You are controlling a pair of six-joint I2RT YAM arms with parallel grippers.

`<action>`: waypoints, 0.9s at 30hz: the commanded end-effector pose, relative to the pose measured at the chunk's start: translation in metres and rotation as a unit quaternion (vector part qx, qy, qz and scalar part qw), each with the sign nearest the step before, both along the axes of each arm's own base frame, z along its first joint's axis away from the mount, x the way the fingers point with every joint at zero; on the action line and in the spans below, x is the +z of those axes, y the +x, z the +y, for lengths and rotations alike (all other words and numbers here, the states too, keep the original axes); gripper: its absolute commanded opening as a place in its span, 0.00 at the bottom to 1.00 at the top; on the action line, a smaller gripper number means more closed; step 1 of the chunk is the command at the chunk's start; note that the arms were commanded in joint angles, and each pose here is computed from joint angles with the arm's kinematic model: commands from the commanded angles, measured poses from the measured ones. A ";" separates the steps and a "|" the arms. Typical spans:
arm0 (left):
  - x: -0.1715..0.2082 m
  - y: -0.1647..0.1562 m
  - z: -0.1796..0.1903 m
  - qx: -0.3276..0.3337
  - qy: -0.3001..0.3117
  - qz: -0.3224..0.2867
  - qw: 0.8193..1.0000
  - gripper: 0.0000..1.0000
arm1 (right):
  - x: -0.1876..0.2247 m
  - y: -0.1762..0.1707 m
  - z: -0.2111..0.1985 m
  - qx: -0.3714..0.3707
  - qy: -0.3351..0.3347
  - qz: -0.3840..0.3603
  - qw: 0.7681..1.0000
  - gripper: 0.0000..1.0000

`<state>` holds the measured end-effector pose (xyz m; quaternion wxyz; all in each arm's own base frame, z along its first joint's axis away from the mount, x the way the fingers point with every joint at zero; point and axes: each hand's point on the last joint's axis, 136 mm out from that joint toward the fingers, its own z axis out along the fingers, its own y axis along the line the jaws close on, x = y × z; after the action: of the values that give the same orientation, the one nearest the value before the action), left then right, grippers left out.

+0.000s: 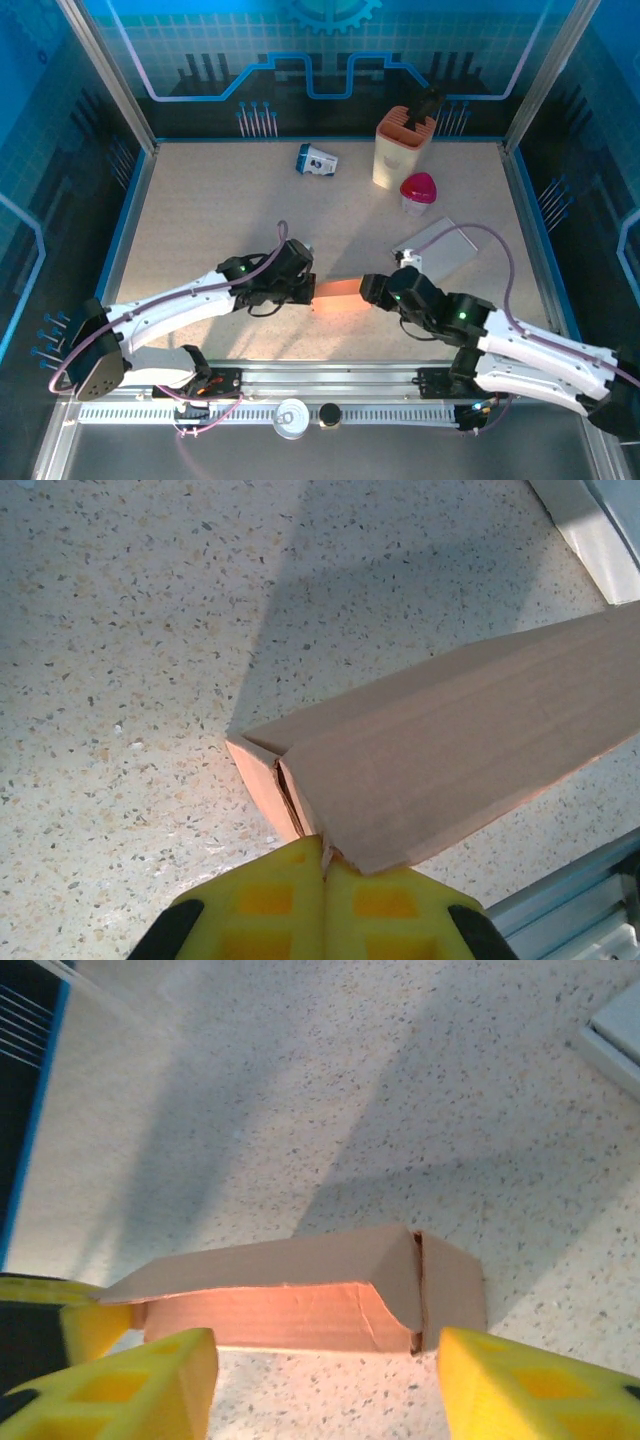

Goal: Fold the paper box

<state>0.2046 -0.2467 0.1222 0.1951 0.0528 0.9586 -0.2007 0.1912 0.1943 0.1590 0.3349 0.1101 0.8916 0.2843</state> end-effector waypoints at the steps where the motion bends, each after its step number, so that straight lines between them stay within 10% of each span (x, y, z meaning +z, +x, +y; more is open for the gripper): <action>1: -0.003 -0.003 0.010 0.024 0.014 -0.011 1.000 0.00 | -0.004 -0.004 -0.006 -0.074 0.119 0.054 0.989 0.65; 10: 0.001 -0.005 0.006 0.023 0.022 -0.025 0.999 0.00 | -0.008 0.007 -0.001 -0.148 0.303 0.140 0.931 0.74; 27: 0.006 -0.010 0.001 0.017 0.025 -0.036 0.999 0.05 | -0.049 0.011 0.005 -0.173 0.311 0.198 0.913 0.62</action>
<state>0.1955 -0.2483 0.1229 0.2253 0.0550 0.9568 -0.1754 0.1997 0.2029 0.1174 0.1439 0.4061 0.7771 0.4587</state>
